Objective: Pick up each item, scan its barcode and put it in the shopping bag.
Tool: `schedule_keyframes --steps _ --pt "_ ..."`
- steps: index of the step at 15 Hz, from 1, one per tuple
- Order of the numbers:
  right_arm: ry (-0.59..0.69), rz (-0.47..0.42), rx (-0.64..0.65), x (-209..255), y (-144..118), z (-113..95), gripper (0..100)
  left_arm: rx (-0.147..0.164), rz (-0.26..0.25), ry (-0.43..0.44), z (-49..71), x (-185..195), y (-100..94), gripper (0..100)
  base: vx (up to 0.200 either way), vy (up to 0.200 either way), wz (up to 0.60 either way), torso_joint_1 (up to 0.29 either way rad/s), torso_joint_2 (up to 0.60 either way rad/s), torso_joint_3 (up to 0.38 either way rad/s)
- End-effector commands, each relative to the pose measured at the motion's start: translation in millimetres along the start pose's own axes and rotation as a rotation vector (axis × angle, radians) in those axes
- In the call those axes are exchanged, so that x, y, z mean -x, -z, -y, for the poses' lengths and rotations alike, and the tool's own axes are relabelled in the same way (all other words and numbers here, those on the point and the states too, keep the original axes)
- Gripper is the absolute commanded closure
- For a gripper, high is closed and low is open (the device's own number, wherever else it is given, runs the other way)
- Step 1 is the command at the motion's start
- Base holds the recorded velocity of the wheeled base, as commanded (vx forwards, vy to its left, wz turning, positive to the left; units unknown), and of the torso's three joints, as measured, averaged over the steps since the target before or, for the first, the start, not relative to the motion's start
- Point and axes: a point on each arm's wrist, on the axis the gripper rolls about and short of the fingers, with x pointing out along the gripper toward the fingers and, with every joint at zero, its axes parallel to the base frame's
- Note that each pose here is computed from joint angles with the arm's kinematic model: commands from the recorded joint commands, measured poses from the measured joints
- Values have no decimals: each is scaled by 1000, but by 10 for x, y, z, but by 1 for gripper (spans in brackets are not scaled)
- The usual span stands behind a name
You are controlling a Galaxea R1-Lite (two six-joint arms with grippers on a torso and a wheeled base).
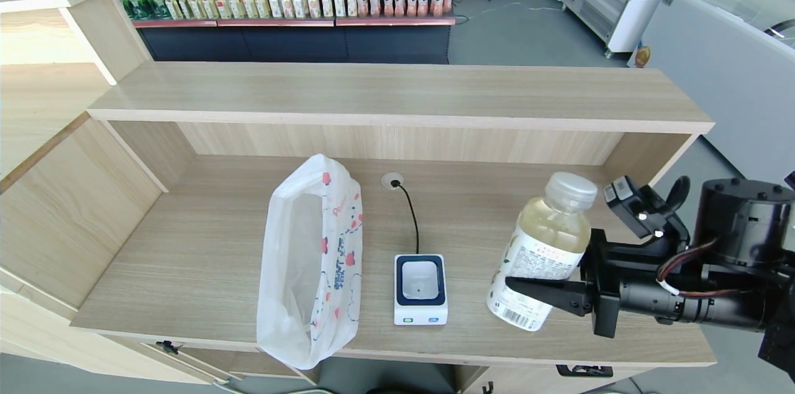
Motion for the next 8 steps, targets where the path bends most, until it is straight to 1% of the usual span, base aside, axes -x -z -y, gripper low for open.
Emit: schedule_keyframes --steps 1,3,5,6,7,8 --pt "141 8 192 163 -45 203 100 0 0 -1 0 0 0 0 0 0 0 0 0 0" --pt "207 4 410 226 -93 274 100 0 0 -1 0 0 0 0 0 0 0 0 0 0" --pt "237 17 608 241 -122 294 100 0 0 -1 0 0 0 0 0 0 0 0 0 0" --pt "244 21 673 239 -133 300 100 0 0 -1 0 0 0 0 0 0 0 0 0 0" --pt "247 16 764 235 -130 297 100 0 0 -1 0 0 0 0 0 0 0 0 0 0" --pt "247 6 821 234 -122 298 100 0 0 -1 0 0 0 0 0 0 0 0 0 0"
